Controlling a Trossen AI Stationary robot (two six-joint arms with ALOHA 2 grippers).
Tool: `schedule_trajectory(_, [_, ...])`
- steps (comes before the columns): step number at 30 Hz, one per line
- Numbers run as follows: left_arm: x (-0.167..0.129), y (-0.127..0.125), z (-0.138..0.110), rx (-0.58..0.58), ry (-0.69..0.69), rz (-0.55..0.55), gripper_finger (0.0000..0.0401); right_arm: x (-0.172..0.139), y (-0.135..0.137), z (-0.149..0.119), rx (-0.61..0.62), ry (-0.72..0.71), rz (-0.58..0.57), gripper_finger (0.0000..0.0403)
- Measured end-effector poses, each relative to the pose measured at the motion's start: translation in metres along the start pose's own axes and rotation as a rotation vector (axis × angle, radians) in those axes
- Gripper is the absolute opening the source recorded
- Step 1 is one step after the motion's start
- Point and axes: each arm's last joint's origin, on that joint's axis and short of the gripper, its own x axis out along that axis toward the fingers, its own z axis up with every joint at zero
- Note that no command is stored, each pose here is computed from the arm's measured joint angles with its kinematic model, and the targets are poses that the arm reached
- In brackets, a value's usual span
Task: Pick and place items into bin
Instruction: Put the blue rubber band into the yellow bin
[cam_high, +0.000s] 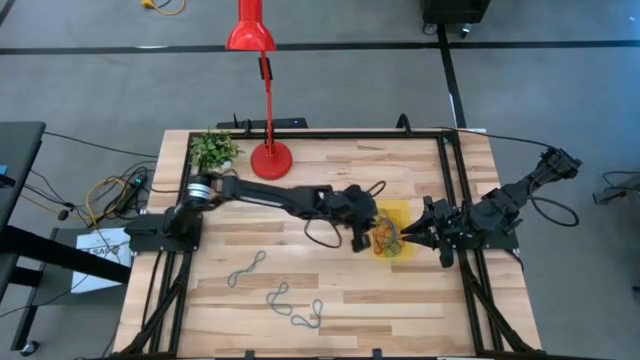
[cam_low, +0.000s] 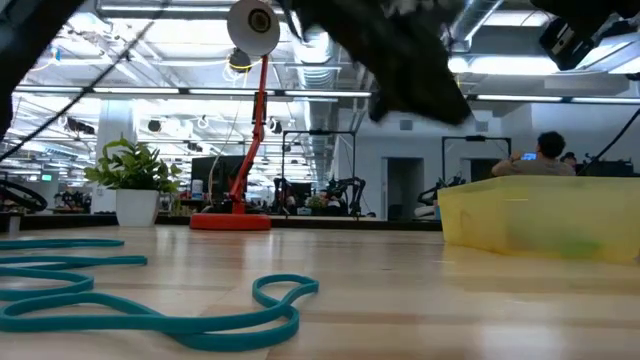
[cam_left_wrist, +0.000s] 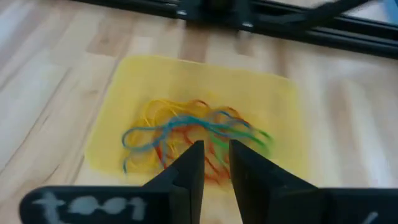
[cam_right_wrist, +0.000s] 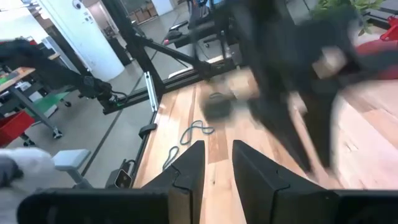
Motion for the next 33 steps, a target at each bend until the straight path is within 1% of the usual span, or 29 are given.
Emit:
schedule_trajectory(4, [-0.059, -0.017, 0.02, 0.027, 0.067, -0.031, 0.0061, 0.0, -0.001, -0.001, -0.005, 0.011, -0.005, 0.0077])
schedule_trajectory(8, [-0.126, -0.042, 0.031, 0.088, 0.082, 0.024, 0.0061, 0.0, -0.001, -0.002, -0.01, 0.022, -0.011, 0.0077])
schedule_trajectory(10, [-0.161, -0.057, 0.032, 0.114, 0.085, 0.069, 0.0061, 0.0, -0.001, -0.002, -0.01, 0.022, -0.012, 0.0077])
schedule_trajectory(14, [-0.217, -0.09, 0.014, 0.142, 0.063, 0.147, 0.0061, 0.004, -0.001, -0.004, -0.018, 0.039, -0.022, 0.0077])
schedule_trajectory(17, [-0.245, -0.112, -0.014, 0.127, 0.038, 0.179, 0.0061, 0.006, 0.0, -0.006, -0.025, 0.055, -0.03, 0.0077])
schedule_trajectory(20, [-0.255, -0.13, -0.053, 0.059, 0.052, 0.184, 0.0061, 0.009, 0.0, -0.007, -0.03, 0.063, -0.037, 0.0077])
schedule_trajectory(22, [-0.252, -0.138, -0.08, -0.006, 0.078, 0.19, 0.0061, 0.009, 0.0, -0.007, -0.031, 0.064, -0.04, 0.0077])
schedule_trajectory(25, [-0.244, -0.143, -0.118, -0.069, 0.133, 0.222, 0.0061, 0.009, 0.0, -0.006, -0.006, 0.053, -0.036, 0.0077])
schedule_trajectory(29, [-0.227, -0.137, -0.162, -0.158, 0.251, 0.281, 0.0061, 0.009, 0.002, -0.004, 0.011, 0.032, -0.026, 0.0077])
schedule_trajectory(33, [-0.222, -0.126, -0.183, -0.256, 0.294, 0.361, 0.0061, 0.009, 0.001, -0.004, 0.009, 0.035, -0.028, 0.0077])
